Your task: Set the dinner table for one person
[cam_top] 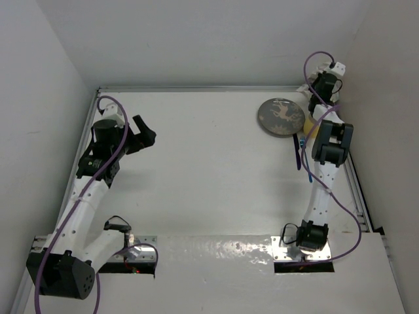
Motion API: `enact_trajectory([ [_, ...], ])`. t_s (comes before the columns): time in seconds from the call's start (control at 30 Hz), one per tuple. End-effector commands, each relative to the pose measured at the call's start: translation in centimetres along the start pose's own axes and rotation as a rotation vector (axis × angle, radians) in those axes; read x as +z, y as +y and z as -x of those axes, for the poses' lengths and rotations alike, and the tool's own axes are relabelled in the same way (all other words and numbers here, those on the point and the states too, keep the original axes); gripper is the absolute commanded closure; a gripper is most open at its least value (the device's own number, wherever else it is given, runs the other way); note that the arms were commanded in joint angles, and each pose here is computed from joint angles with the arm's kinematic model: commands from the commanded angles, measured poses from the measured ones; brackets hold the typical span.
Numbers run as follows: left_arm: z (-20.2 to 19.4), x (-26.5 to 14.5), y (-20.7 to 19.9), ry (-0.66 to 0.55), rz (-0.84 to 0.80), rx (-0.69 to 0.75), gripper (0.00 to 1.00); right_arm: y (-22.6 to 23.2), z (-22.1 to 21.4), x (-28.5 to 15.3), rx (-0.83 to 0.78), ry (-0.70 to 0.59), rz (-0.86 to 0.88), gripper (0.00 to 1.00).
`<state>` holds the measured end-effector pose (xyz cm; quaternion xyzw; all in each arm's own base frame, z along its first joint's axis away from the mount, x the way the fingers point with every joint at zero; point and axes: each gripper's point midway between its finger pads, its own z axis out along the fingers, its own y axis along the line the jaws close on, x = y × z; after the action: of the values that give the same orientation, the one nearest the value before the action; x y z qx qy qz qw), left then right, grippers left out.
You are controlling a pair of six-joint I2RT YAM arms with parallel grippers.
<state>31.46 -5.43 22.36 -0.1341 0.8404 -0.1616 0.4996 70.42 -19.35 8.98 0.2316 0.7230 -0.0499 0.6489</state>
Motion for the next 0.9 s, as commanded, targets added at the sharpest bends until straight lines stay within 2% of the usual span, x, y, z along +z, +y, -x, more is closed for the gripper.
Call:
enact_trajectory([
  [0.0, 0.9, -0.2, -0.9, -0.036, -0.038, 0.001, 0.03, 1.9, 5.4, -1.1, 0.038, -0.090, 0.068, 1.00],
  [0.17, 0.6, -0.1, -0.8, -0.029, -0.039, 0.002, 0.05, 1.1, 5.8, -1.0, 0.017, -0.086, 0.033, 1.00],
  [0.3, 0.8, -0.2, -1.0, -0.031, -0.045, 0.003, 0.05, 2.9, 7.2, -2.2, 0.011, -0.114, 0.119, 1.00],
  [0.63, 0.9, -0.1, -1.4, -0.040, -0.070, 0.008, 0.05, 11.5, 15.5, -6.4, -0.019, -0.220, 0.360, 1.00],
  [0.87, 1.5, -1.1, -1.6, -0.068, -0.086, 0.072, 0.06, 18.3, 22.1, -13.0, -0.044, -0.278, 0.572, 1.00],
])
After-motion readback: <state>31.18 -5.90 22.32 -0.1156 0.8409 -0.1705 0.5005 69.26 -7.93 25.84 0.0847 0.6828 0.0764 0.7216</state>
